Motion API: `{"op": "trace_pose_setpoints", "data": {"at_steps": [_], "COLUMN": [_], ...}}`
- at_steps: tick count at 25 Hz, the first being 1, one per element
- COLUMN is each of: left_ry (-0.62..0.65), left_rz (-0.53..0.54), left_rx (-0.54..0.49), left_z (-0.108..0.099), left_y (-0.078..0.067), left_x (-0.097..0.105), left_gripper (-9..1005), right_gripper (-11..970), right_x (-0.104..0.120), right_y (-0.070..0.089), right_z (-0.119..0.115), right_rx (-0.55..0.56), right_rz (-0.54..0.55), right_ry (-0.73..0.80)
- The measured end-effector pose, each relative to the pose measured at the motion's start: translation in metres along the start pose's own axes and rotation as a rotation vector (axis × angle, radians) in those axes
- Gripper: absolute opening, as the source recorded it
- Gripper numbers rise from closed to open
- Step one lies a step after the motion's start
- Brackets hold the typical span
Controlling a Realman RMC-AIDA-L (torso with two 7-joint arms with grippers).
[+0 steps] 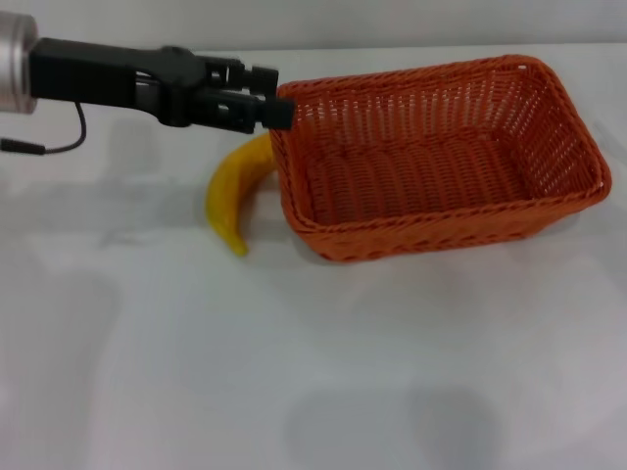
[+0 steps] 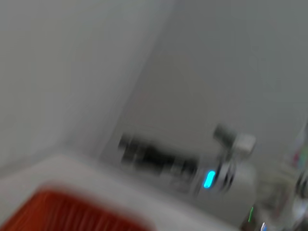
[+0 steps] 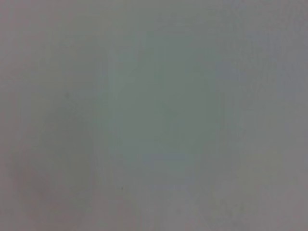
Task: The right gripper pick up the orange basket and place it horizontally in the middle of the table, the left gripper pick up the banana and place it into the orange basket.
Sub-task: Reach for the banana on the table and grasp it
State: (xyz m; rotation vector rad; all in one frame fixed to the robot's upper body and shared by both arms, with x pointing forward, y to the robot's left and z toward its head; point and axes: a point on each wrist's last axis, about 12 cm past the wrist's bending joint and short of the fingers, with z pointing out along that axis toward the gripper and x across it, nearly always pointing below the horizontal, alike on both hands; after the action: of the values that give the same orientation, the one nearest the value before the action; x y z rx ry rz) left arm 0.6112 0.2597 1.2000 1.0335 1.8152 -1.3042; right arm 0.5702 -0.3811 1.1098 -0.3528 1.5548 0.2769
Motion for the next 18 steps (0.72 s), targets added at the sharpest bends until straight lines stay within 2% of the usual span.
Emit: {"op": "trace_pose_setpoints", "data": {"at_steps": [2,4,8,9,13,18], "left_ry": [0.106,0.214,0.365,0.365,0.483,0.513], "left_rz": [-0.014,-0.040,-0.057,-0.057,-0.078,-0.088], "left_rx": [-0.068,-0.183,-0.343,-0.343,-0.476,-0.577], "left_z": [0.001,0.001,-0.001,-0.001,-0.006,-0.008], "left_y": [0.006,0.014,0.019,0.019,0.018,0.018], "left_x": [-0.006,-0.013,-0.026,-0.026,-0.034,-0.032], "left_gripper": [847,847,847,847,847,847], "right_gripper": [842,842,842,842,842,842], "right_x": [0.002,0.004,0.007,0.008,0.011,0.015], "right_y": [0.001,0.001,0.001,0.001,0.001,0.002], "right_z": [0.002,0.003,0.006,0.006,0.007,0.004], "right_rx": [0.004,0.006,0.023,0.027,0.038,0.042], "right_rz": [0.001,-0.001,0.005,0.008,0.015,0.025], "right_ry": [0.006,0.011,0.028,0.032,0.044,0.053]}}
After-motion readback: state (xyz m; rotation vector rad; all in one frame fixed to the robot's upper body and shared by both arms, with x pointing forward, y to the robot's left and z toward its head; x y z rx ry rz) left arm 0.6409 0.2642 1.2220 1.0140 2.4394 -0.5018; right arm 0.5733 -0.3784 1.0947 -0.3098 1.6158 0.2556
